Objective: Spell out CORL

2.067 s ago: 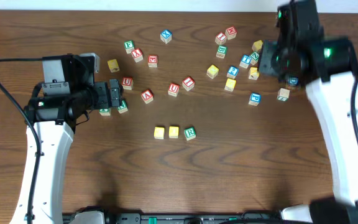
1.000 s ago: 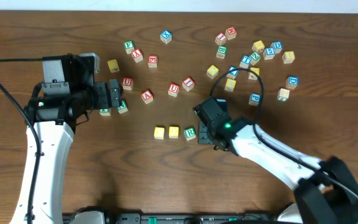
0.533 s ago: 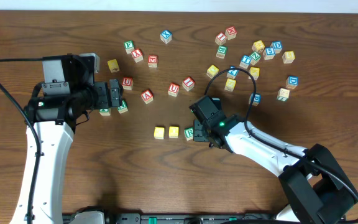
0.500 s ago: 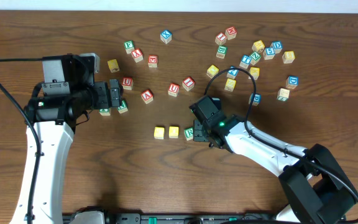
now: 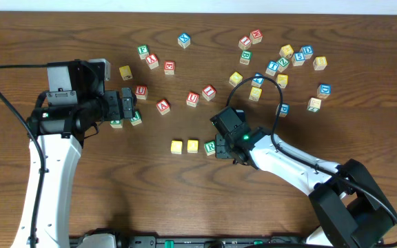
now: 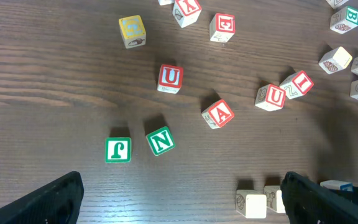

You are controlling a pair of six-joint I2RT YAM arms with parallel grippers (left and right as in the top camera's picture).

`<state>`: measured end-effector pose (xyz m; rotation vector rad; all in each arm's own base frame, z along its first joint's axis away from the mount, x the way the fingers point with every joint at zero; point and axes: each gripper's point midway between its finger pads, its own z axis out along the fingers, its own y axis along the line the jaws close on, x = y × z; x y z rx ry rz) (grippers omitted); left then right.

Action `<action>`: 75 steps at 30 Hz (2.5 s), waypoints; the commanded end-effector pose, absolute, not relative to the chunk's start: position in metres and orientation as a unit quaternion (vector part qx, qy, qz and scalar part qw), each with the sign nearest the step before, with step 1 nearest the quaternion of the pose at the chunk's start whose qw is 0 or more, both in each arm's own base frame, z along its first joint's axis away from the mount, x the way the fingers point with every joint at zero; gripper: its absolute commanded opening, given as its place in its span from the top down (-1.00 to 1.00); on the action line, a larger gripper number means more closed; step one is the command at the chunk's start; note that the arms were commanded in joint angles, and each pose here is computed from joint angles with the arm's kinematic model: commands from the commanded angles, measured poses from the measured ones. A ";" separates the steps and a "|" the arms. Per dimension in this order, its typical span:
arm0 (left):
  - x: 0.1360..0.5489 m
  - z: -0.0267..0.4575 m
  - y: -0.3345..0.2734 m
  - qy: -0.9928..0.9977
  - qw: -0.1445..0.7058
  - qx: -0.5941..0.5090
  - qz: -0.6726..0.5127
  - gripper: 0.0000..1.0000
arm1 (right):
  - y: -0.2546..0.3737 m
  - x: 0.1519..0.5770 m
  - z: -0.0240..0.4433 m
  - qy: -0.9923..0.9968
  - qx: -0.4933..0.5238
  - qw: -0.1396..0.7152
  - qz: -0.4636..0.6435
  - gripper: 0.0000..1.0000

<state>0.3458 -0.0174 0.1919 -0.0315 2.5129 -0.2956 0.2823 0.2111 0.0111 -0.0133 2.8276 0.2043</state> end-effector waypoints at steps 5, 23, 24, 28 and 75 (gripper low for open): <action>0.349 0.200 -0.015 0.944 0.312 -0.006 -0.106 -0.99 | 0.209 0.279 0.005 0.987 -0.013 0.149 0.058 0.98; 0.349 0.200 -0.015 0.944 0.312 -0.006 -0.106 -1.00 | 0.216 0.279 -0.015 0.988 -0.041 0.142 0.052 0.98; 0.349 0.200 -0.015 0.944 0.312 -0.006 -0.106 -1.00 | 0.216 0.279 -0.015 0.988 -0.041 0.141 0.052 0.98; 0.349 0.200 -0.015 0.944 0.312 -0.006 -0.106 -1.00 | 0.215 0.277 -0.015 0.988 -0.042 0.136 0.052 0.98; 0.349 0.200 -0.015 0.944 0.311 -0.006 -0.106 -0.99 | 0.208 0.257 -0.021 0.995 -0.031 0.089 0.044 0.31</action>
